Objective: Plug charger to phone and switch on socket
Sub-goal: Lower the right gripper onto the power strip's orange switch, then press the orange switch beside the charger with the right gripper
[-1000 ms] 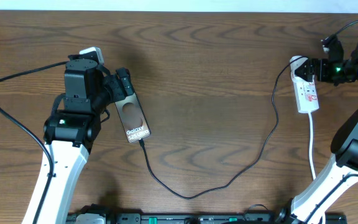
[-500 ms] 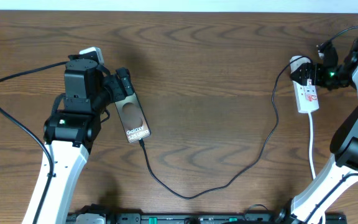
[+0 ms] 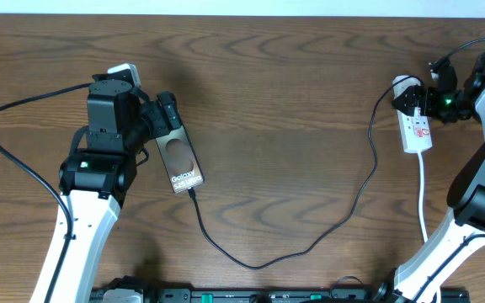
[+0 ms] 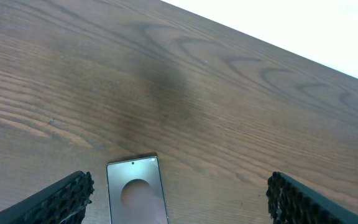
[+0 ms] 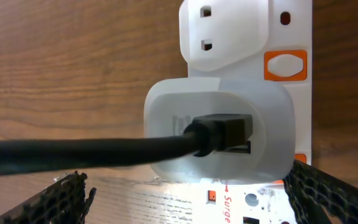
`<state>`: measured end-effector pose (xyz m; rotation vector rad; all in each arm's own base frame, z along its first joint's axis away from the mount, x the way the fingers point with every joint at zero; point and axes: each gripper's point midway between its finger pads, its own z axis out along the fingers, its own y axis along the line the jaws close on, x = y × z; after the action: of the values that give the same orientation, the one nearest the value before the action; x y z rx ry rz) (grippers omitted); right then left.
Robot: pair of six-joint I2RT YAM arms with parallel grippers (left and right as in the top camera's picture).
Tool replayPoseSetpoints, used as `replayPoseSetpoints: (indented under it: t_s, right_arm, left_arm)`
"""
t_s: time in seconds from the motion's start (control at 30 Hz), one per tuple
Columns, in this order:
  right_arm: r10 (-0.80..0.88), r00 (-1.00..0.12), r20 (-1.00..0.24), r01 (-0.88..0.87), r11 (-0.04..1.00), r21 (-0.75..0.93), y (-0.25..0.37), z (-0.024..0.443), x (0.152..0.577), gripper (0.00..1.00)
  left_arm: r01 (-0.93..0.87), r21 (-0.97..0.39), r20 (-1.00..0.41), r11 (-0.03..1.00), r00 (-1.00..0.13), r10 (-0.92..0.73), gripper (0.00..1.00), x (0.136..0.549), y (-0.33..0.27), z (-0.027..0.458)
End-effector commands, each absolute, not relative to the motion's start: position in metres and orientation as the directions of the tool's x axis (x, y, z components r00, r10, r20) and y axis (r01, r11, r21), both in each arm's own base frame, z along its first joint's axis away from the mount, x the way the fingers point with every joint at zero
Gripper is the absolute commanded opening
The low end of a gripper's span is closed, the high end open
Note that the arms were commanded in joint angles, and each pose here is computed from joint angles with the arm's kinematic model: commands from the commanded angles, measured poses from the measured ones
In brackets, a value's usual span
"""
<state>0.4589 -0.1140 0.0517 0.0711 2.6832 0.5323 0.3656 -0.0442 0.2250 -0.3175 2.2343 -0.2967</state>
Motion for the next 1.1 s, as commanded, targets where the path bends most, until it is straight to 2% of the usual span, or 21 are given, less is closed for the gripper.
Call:
replayPoseSetpoints:
  t_s: [0.0, 1.07]
  right_arm:
    - [0.148, -0.924, -0.353, -0.009, 0.914, 0.406, -0.105, 0.046, 0.457, 0.99]
    - [0.177, -0.928, -0.329, 0.013, 0.896, 0.444, -0.082, 0.044, 0.462, 0.99]
  left_arm:
    - [-0.119, -0.305, -0.737, 0.945, -0.599, -0.313, 0.91, 0.369, -0.043, 0.235]
    - [-0.119, -0.304, -0.736, 0.945, -0.601, -0.313, 0.91, 0.369, -0.043, 0.235]
